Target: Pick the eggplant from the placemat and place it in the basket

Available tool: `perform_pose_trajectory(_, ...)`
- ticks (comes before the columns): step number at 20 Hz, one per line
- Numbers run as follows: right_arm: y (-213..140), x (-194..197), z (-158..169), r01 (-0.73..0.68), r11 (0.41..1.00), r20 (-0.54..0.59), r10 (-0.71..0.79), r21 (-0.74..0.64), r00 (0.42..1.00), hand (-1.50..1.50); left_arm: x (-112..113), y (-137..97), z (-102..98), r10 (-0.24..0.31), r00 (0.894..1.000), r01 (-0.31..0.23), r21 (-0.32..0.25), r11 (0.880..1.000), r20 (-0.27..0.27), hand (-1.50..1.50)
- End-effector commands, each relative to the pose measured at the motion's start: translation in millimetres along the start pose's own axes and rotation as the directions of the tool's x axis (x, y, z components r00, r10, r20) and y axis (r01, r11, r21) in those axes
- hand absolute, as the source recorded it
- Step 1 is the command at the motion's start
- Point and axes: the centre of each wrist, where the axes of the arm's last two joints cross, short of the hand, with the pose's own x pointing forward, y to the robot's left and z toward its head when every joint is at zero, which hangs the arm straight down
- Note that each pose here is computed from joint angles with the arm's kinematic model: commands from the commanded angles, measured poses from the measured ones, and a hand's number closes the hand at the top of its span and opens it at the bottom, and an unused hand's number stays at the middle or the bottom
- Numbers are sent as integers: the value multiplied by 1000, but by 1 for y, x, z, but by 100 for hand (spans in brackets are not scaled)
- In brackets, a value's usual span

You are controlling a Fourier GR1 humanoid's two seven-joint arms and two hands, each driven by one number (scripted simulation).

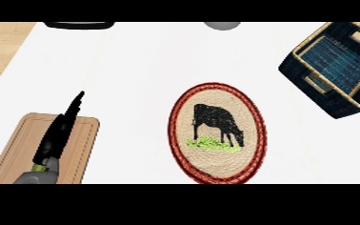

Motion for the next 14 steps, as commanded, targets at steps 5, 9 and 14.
perform_pose_trajectory(5,58,6,-63,-33,999,-19,34,38,999,150,5,0,-13,13,1000,-13,18,1000,-16,0)
perform_pose_trajectory(9,76,-3,-76,-99,993,-70,103,56,992,150,-1,2,-1,10,1000,-10,10,1000,2,0)
perform_pose_trajectory(14,104,-15,-88,14,997,-67,-10,70,998,-150,11,17,-10,3,1000,-3,1,1000,4,0)
